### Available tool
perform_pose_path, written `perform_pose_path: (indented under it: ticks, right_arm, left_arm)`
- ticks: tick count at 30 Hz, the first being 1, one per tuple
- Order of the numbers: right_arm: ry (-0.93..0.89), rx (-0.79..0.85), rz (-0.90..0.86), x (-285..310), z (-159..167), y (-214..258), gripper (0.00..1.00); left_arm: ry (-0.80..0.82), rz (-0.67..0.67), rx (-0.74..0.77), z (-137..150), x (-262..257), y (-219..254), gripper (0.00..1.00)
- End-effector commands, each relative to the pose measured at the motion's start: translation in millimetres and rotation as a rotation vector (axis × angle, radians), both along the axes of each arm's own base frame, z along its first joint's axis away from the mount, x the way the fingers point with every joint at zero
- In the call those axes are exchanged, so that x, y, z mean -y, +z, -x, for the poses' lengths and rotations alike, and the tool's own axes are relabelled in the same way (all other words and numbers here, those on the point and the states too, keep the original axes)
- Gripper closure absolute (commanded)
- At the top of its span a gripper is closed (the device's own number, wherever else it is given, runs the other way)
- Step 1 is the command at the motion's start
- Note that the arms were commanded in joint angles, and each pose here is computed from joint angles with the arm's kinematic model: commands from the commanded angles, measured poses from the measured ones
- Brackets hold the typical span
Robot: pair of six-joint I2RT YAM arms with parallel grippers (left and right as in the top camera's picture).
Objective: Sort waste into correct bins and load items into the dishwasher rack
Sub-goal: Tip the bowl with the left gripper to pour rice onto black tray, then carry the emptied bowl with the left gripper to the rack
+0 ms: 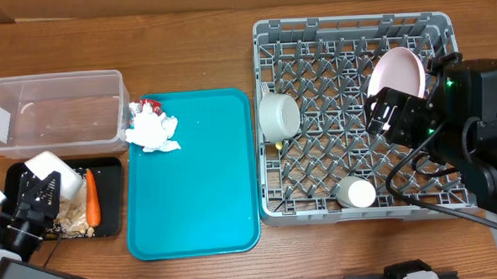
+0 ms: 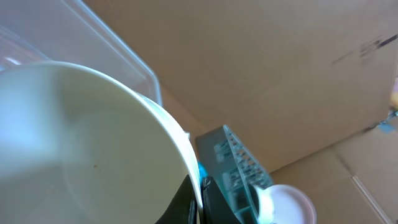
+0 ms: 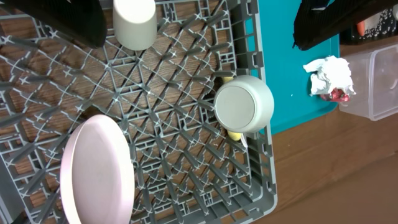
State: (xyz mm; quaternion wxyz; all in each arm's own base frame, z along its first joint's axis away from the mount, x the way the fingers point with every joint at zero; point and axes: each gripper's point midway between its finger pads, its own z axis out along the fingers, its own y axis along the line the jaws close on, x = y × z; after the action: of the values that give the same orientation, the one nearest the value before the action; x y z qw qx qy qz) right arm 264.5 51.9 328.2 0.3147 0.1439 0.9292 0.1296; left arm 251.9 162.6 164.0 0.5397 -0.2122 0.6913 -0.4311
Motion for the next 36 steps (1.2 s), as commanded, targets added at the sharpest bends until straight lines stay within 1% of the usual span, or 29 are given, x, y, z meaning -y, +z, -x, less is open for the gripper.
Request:
perform_pose_path:
  ticks: [1, 3, 4, 5, 9, 10, 16, 19, 23, 26, 29, 33, 34, 35, 36]
  right_arm:
    - [0.000, 0.017, 0.003, 1.2, -0.2, 4.8, 0.00]
    - [0.000, 0.017, 0.003, 1.2, -0.1, 4.9, 0.00]
    - [0.000, 0.017, 0.003, 1.2, 0.0, 4.9, 0.00]
    - [0.000, 0.017, 0.003, 1.1, 0.1, 4.8, 0.00]
    - [0.000, 0.012, 0.004, 1.4, 0.9, 4.1, 0.00]
    - [0.000, 0.013, 0.004, 1.4, 0.8, 4.1, 0.00]
    - [0.000, 0.013, 0.004, 1.3, 0.7, 4.2, 0.00]
    - [0.000, 0.013, 0.004, 1.3, 0.7, 4.3, 0.00]
    - [0.000, 0.013, 0.004, 1.4, 0.7, 4.3, 0.00]
    - [0.000, 0.014, 0.004, 1.4, 0.6, 4.3, 0.00]
    - [0.000, 0.013, 0.004, 1.4, 0.7, 4.3, 0.00]
    - [0.000, 0.014, 0.004, 1.4, 0.5, 4.4, 0.00]
    - [0.000, 0.014, 0.004, 1.4, 0.4, 4.3, 0.00]
    - [0.000, 0.014, 0.004, 1.4, 0.5, 4.4, 0.00]
    - [0.000, 0.014, 0.004, 1.4, 0.5, 4.4, 0.00]
  left_arm:
    - [0.000, -0.067, -0.104, -4.0, 1.8, -22.7, 0.96]
    - [-0.034, -0.035, -0.020, -6.4, 9.2, -7.4, 0.96]
    - [-0.058, -0.002, 0.063, -5.8, 13.6, 7.9, 0.96]
    - [-0.058, 0.019, 0.052, -6.0, 13.4, 8.0, 0.96]
    - [-0.049, -0.007, 0.024, -6.8, 11.8, 2.0, 0.96]
    - [-0.058, 0.009, 0.054, -6.2, 13.2, 7.9, 0.96]
    - [-0.078, 0.073, 0.030, -8.3, 20.0, 12.4, 0.96]
    - [-0.116, 0.035, 0.047, -11.6, 33.3, 24.6, 0.96]
    - [-0.249, -0.103, 0.120, -18.8, 78.2, 61.6, 0.96]
    - [-0.405, -0.236, 0.203, -20.9, 131.1, 95.7, 0.96]
    - [-0.510, -0.331, 0.201, -24.7, 175.4, 107.9, 0.96]
    - [-0.680, -0.323, 0.210, -22.5, 231.2, 114.9, 0.96]
    - [-0.731, -0.317, 0.219, -20.6, 245.7, 115.5, 0.96]
    - [-0.825, -0.307, 0.242, -16.1, 271.0, 117.0, 0.96]
    - [-0.870, -0.295, 0.247, -13.8, 283.2, 117.9, 0.96]
